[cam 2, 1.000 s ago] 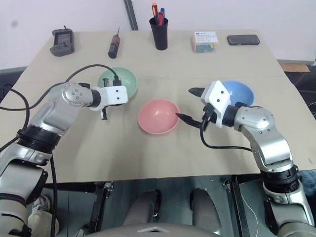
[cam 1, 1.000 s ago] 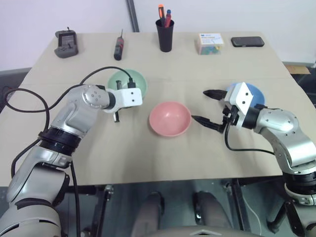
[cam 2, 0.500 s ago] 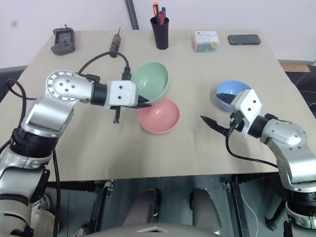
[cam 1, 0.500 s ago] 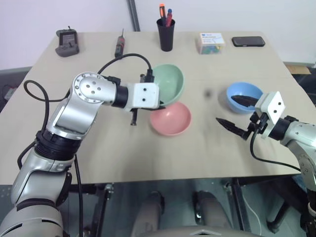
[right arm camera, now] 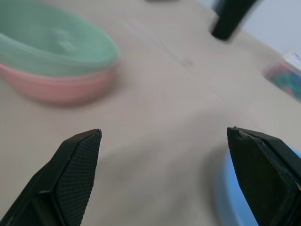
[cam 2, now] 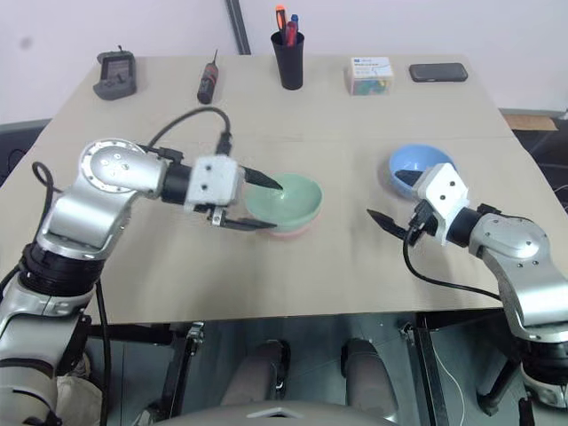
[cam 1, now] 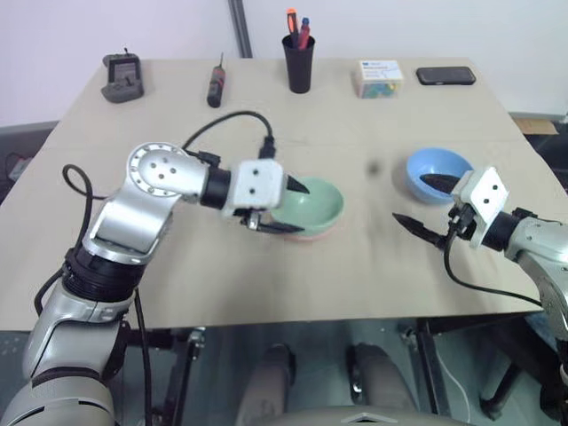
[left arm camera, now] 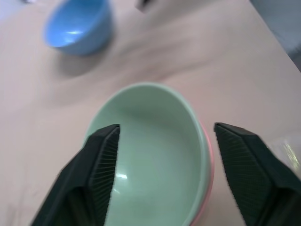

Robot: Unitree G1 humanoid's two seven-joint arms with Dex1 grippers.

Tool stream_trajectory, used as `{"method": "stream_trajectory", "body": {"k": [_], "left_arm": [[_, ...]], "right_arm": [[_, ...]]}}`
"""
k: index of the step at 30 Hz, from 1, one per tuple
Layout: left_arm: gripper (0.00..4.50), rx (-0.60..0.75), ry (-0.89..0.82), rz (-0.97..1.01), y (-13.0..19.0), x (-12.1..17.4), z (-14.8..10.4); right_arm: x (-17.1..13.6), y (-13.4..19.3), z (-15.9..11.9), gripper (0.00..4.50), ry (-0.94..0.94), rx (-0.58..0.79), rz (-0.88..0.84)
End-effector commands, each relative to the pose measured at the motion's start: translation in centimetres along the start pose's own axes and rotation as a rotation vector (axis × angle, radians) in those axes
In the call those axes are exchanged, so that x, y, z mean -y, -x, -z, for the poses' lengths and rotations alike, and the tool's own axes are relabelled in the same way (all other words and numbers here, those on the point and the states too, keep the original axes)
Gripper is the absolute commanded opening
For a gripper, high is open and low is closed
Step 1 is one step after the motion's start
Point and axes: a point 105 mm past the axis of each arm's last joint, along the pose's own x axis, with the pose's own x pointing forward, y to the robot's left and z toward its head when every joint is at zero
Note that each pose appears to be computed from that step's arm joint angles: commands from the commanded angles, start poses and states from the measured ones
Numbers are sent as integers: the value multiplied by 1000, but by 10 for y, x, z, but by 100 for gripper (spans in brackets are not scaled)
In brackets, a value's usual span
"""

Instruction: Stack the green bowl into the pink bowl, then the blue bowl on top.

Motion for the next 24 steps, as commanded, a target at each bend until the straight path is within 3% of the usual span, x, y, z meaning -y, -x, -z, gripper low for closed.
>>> {"method": "stream_trajectory", "body": {"k": [1,3,7,12,17,24], "left_arm": [[323,163,-41,-198,16,-8,-11],[323,183,29,-252,25,-5,-3],[436,234,222,-114,39,19,9],[446,221,275,-147,50,29,16],[450,208,338,-154,51,40,20],[450,192,325,-240,55,34,25]], "right_arm": [[17,-8,2,450,55,-28,55],[22,-13,7,450,66,-56,50],[33,-25,17,450,70,-105,55],[38,-34,23,450,41,-140,26],[40,-40,29,315,5,-161,19],[39,-45,25,15,32,-151,1]]}}
